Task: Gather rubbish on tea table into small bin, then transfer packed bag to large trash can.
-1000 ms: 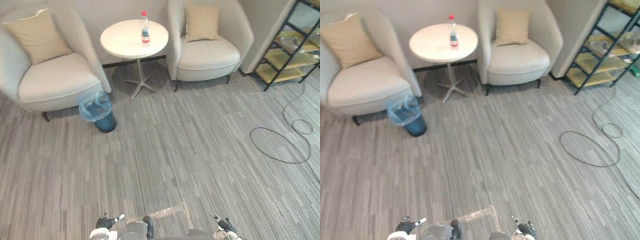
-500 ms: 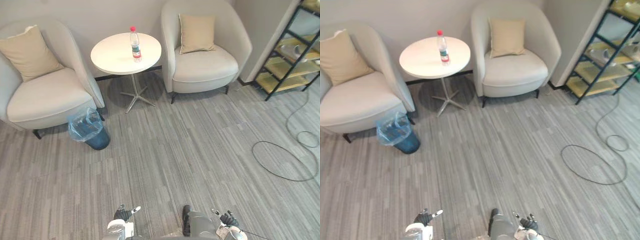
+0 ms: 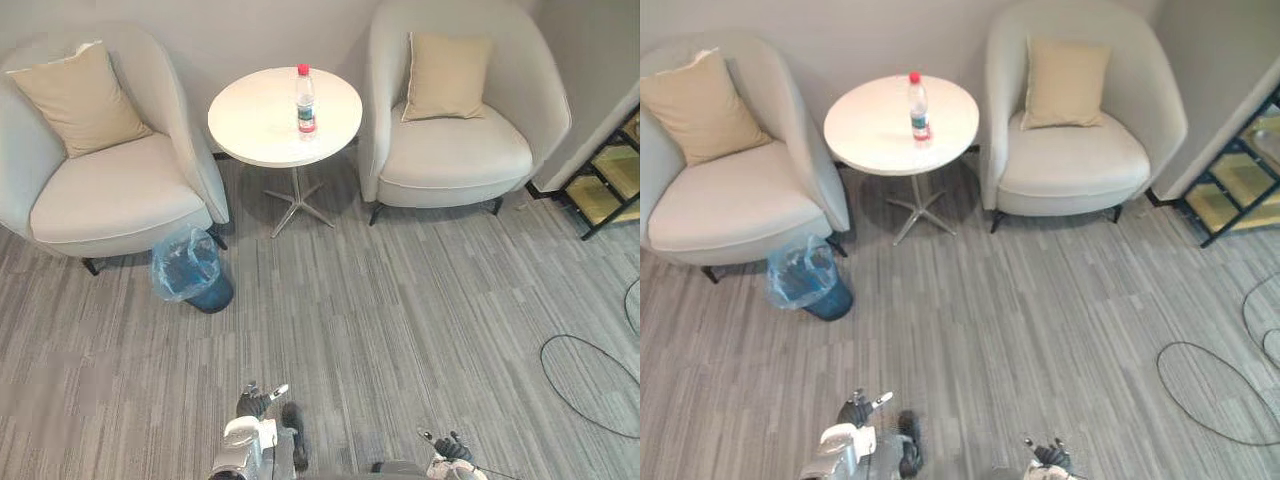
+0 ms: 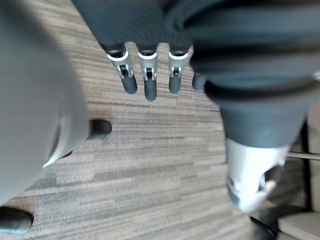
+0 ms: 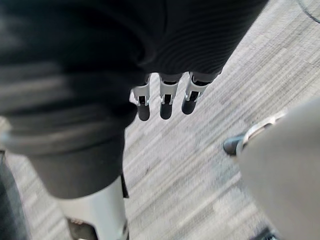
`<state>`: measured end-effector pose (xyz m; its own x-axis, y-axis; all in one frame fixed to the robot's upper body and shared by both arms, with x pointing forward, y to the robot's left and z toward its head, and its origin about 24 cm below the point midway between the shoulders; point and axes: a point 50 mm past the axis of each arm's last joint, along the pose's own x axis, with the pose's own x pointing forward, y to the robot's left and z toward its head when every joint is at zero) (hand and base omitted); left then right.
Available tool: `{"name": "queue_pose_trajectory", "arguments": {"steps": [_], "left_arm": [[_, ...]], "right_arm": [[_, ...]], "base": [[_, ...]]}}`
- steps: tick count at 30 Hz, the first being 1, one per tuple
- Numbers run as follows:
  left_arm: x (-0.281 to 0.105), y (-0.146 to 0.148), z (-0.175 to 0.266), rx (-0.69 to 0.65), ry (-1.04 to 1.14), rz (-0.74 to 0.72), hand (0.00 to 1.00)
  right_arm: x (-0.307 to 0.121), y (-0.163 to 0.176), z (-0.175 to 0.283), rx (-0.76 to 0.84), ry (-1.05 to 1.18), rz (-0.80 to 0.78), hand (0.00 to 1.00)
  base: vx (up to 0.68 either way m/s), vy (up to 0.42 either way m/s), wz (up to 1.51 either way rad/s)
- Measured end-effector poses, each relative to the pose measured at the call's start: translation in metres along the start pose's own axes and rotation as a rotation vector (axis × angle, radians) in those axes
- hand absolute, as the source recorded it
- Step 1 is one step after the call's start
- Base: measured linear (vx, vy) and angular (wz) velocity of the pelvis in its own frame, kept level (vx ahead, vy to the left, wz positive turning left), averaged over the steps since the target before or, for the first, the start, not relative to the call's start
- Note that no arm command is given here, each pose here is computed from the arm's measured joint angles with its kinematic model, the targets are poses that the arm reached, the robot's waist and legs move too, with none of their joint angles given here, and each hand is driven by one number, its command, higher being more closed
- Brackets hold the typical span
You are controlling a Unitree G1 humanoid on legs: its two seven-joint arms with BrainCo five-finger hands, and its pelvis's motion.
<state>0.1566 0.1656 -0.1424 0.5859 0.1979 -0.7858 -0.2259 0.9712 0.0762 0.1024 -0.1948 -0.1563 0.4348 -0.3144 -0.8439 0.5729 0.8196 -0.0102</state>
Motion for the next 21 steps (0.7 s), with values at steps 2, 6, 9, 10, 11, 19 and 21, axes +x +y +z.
{"name": "queue_pose_trajectory", "arguments": {"steps": [2, 6, 9, 10, 11, 19, 21], "left_arm": [[0.000, 0.001, -0.006, 0.052, 0.027, -0.011, 0.00], [-0.001, 0.006, -0.016, 0.084, 0.073, -0.007, 0.00], [-0.002, 0.007, -0.018, 0.081, 0.080, -0.001, 0.00], [-0.002, 0.007, -0.018, 0.081, 0.081, -0.001, 0.00], [-0.002, 0.007, -0.020, 0.081, 0.085, -0.002, 0.00], [-0.002, -0.005, -0.006, -0.071, 0.031, -0.013, 0.00], [-0.002, -0.005, -0.003, -0.070, 0.011, -0.021, 0.00]], "right_arm": [[0.001, -0.001, 0.003, -0.006, -0.012, 0.007, 0.00], [0.001, -0.001, 0.004, -0.039, -0.021, 0.018, 0.00], [0.002, 0.002, 0.013, -0.034, -0.053, 0.029, 0.00], [0.002, 0.002, 0.015, -0.034, -0.058, 0.030, 0.00], [0.003, 0.003, 0.018, -0.037, -0.066, 0.036, 0.00], [0.006, -0.001, 0.027, -0.053, -0.079, 0.021, 0.00], [0.008, -0.002, 0.033, -0.043, -0.079, 0.025, 0.00]], "base": [[0.35, 0.185, -0.12], [0.36, 0.067, 0.12], [0.33, -0.101, 0.27], [0.36, -0.266, 0.46], [0.31, -0.259, 0.47], [0.40, -0.327, 0.45], [0.52, -0.139, -0.01]]}}
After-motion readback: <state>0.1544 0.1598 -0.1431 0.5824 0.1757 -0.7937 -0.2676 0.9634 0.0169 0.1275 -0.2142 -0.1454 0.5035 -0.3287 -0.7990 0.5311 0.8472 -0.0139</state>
